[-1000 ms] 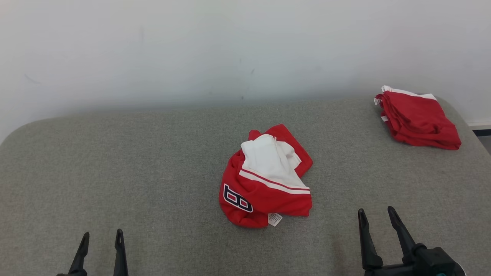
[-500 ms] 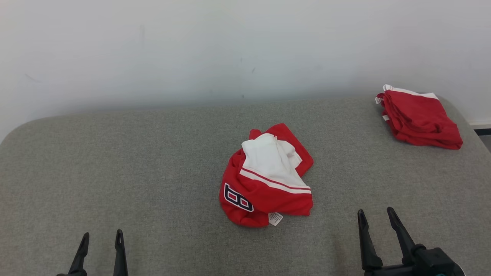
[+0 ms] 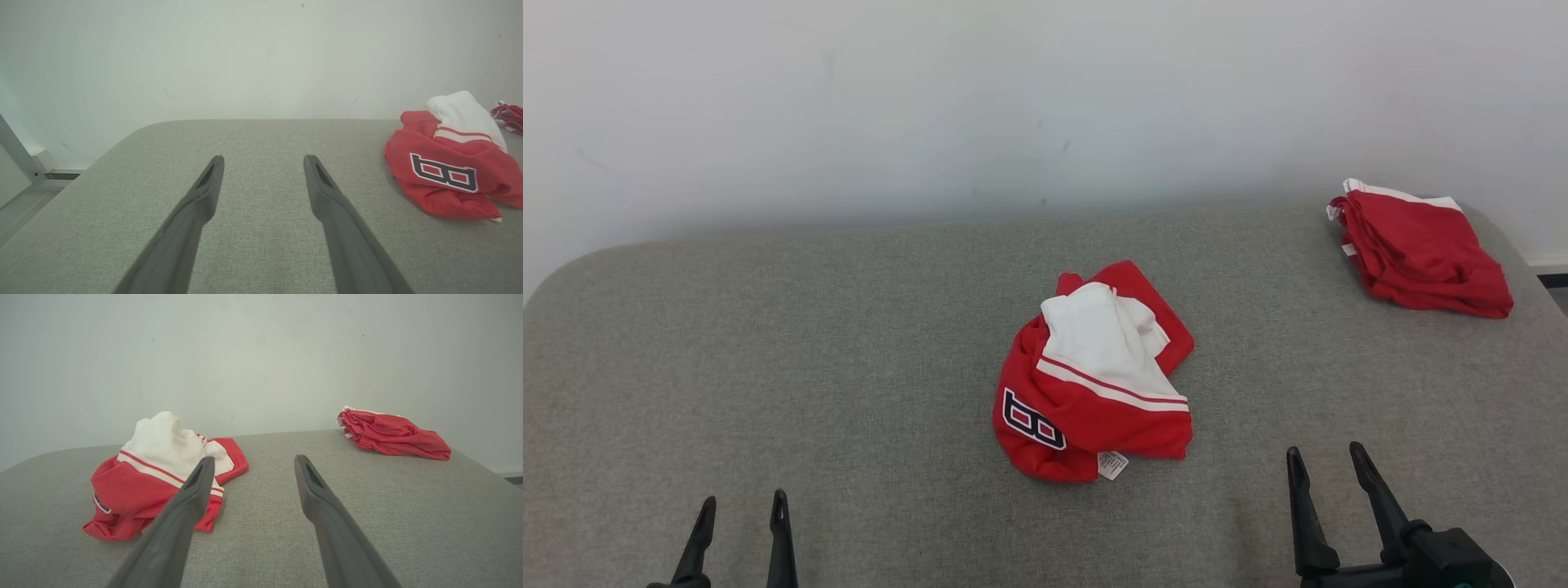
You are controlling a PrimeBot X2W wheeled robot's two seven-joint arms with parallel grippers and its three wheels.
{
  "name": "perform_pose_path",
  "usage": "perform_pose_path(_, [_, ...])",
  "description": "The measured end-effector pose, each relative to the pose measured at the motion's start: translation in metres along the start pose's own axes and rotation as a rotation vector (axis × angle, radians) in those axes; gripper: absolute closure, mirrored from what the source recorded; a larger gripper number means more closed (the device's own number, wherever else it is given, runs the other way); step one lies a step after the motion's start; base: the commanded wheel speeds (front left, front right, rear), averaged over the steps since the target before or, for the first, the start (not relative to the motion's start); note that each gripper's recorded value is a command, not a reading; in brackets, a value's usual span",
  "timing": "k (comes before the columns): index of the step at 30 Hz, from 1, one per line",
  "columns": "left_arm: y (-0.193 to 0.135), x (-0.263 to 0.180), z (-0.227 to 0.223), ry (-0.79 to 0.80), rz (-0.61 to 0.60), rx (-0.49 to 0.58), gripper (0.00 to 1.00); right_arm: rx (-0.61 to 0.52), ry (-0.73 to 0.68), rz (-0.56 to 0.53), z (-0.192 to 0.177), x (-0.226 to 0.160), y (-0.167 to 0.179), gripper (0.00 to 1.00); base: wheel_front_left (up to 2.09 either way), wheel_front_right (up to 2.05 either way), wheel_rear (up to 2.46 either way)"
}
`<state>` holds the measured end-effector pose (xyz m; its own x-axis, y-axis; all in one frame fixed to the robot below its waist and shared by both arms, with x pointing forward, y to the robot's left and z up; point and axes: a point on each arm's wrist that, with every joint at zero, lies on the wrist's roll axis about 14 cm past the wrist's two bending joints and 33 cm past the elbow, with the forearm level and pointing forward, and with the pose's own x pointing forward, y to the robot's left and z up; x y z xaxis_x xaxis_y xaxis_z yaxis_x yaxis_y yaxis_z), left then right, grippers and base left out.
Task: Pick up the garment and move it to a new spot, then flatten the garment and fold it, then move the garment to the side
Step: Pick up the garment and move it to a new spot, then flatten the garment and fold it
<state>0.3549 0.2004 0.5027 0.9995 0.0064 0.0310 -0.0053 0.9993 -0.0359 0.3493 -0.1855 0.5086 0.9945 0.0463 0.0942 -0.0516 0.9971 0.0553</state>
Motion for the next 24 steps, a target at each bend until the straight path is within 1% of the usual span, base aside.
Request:
perform_pose_path(9, [0.003, -0.003, -0.002, 0.005, 0.010, -0.001, 0.00, 0.003, 0.007, 0.023, -0.003, 0.007, 0.007, 0.00, 0.00, 0.00, 0.00])
perform_pose_path(13, [0.002, -0.006, -0.002, 0.008, 0.008, -0.008, 0.00, -0.007, 0.010, 0.072, -0.004, 0.018, 0.022, 0.00, 0.00, 0.00, 0.00])
perform_pose_path(16, [0.003, -0.008, -0.002, 0.009, 0.012, -0.009, 0.00, -0.020, 0.006, 0.118, -0.002, 0.034, 0.037, 0.00, 0.00, 0.00, 0.00])
perform_pose_path(20, [0.010, -0.011, -0.004, 0.016, 0.029, -0.010, 0.00, -0.022, -0.005, 0.175, 0.005, 0.062, 0.057, 0.00, 0.00, 0.00, 0.00])
perform_pose_path(24, [0.014, -0.014, -0.006, 0.023, 0.043, -0.014, 0.00, -0.049, -0.001, 0.239, 0.009, 0.092, 0.074, 0.00, 0.00, 0.00, 0.00])
